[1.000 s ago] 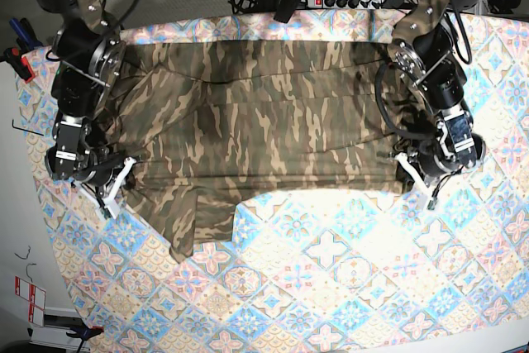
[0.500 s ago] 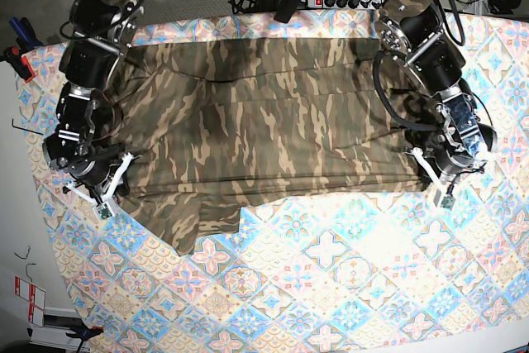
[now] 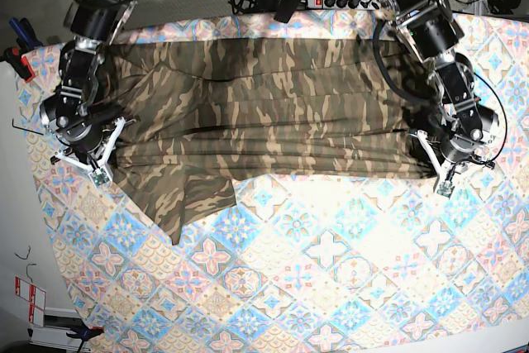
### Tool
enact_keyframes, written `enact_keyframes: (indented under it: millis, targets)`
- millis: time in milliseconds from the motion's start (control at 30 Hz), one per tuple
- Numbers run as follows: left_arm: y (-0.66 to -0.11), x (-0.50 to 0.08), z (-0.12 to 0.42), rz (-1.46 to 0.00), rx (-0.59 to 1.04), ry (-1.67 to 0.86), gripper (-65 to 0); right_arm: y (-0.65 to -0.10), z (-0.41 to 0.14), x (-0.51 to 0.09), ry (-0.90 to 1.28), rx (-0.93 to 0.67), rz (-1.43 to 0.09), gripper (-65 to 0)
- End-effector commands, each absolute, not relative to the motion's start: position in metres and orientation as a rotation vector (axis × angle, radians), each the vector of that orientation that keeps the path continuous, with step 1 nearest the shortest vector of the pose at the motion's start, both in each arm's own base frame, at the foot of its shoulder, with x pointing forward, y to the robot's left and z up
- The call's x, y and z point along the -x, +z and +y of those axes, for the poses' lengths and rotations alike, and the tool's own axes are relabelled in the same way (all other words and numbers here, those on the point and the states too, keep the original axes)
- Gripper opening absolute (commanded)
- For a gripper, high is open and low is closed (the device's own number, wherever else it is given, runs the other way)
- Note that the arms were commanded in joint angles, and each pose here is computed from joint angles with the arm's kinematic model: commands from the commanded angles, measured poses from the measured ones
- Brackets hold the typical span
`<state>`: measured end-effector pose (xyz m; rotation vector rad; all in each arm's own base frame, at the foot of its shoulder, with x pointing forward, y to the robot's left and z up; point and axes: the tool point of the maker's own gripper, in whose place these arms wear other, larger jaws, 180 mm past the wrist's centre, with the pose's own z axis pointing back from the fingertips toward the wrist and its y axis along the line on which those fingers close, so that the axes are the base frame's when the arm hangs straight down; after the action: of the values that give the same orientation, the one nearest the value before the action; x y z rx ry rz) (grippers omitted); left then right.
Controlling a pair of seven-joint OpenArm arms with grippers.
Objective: Fold the T-shirt properly
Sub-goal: 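Lift the hem and fold it toward the collar with both grippers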
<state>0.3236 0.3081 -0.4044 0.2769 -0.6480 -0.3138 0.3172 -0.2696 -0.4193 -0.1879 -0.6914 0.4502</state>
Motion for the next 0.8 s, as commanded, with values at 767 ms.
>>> enact_keyframes:
  millis: [767]
  targets:
    - [-0.38,-0.25,0.334,-0.607,-0.449,-0.387,-61.5,-0.388,-0.3,-0.242,0.441,0.363,-0.681,-63.8]
